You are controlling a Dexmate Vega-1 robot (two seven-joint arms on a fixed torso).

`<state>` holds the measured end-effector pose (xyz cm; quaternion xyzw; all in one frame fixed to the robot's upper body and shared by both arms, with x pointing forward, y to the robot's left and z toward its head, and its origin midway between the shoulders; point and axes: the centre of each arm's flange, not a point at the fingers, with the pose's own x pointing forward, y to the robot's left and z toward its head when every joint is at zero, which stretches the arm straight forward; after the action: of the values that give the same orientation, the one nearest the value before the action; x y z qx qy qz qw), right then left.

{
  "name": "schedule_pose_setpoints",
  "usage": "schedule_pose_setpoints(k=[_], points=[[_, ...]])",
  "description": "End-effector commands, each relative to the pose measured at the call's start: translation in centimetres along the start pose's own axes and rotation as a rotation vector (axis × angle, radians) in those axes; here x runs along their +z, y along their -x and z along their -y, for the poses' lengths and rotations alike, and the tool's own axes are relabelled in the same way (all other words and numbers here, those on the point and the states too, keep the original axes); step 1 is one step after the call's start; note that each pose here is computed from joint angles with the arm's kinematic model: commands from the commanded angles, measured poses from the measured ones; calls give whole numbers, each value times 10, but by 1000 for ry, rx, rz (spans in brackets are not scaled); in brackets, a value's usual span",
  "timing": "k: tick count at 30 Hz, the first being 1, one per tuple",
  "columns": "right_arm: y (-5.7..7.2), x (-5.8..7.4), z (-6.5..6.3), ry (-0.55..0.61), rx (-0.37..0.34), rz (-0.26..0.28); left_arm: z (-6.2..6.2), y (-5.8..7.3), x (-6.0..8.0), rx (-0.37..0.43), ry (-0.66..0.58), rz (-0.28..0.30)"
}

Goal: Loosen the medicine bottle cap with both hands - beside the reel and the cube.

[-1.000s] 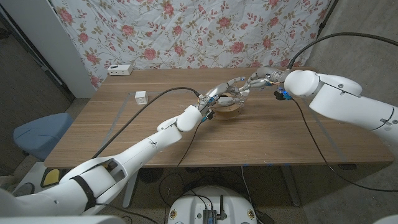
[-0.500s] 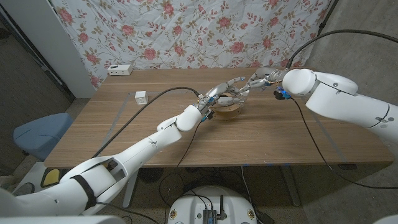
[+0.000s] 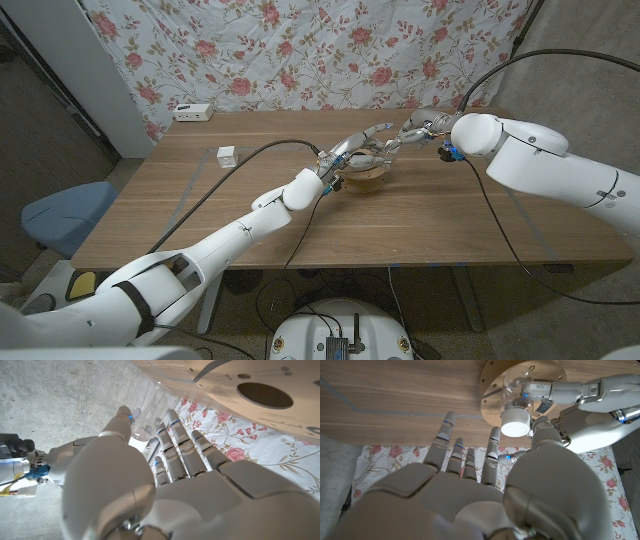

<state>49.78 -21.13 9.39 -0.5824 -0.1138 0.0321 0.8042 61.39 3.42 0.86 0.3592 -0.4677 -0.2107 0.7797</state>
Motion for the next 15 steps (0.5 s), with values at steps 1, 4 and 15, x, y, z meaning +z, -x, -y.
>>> schedule_pose_setpoints(k=[1, 4, 15], points=[[-1, -2, -2, -13, -25, -9, -1, 0, -1, 3, -1, 0], [-1, -2, -3, -15, -28, -8, -1, 0, -1, 2, -2, 1], [-2, -2, -5, -20, -46, -4, -2, -1, -2, 2, -2, 1]])
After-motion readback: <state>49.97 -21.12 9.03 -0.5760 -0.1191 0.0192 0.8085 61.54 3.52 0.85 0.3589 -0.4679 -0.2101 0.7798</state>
